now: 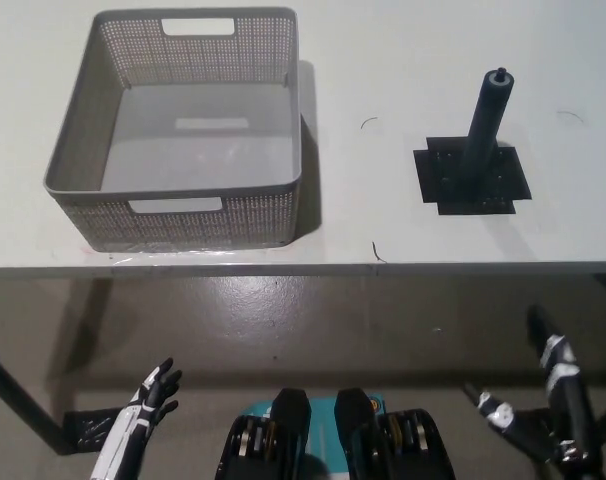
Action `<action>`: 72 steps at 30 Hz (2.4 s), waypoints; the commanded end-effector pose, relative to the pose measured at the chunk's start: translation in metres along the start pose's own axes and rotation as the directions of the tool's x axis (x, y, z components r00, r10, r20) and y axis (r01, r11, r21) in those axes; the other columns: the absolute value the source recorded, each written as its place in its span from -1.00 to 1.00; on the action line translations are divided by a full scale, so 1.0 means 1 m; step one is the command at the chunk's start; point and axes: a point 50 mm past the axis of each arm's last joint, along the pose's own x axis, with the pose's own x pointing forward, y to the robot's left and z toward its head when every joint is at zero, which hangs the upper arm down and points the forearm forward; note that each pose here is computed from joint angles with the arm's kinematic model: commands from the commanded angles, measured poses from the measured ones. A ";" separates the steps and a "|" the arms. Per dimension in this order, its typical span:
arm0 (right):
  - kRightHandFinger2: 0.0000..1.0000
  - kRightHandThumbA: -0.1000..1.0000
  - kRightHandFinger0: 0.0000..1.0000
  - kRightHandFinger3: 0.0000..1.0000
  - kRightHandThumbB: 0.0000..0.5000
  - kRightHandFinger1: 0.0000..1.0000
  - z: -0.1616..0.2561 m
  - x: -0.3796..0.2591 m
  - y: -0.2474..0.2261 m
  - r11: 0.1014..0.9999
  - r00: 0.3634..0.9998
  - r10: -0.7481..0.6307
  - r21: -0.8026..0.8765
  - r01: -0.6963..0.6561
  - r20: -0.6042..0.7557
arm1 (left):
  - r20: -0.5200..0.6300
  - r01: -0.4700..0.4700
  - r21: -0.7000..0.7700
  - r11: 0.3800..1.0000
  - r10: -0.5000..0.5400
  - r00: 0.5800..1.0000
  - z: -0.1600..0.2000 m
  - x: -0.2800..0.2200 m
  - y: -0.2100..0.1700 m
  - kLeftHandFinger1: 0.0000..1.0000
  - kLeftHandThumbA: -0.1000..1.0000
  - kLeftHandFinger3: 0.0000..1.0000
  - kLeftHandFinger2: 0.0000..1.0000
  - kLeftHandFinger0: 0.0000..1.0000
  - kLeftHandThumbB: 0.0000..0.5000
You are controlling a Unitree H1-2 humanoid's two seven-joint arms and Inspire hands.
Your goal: Use the right hand to pick up a electric screw driver and put it into a container on the left side
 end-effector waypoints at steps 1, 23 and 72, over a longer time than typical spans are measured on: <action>1.00 1.00 1.00 1.00 0.56 1.00 0.040 0.020 -0.012 0.998 0.979 -0.052 0.057 0.041 0.195 | 0.072 0.004 0.022 1.000 -0.006 0.997 0.011 0.001 0.008 1.00 1.00 1.00 1.00 1.00 -0.83; 1.00 0.99 1.00 1.00 0.45 1.00 0.074 0.184 -0.038 0.982 0.970 -0.173 0.101 0.158 0.170 | 0.053 0.018 0.033 0.999 -0.019 0.998 0.001 -0.005 0.005 1.00 1.00 1.00 1.00 1.00 -0.86; 1.00 0.69 1.00 1.00 1.00 1.00 0.039 0.333 -0.001 0.990 0.981 -0.095 0.086 0.110 -0.166 | 0.040 0.034 0.063 0.997 -0.037 0.999 -0.005 -0.017 0.008 1.00 1.00 1.00 1.00 1.00 -0.76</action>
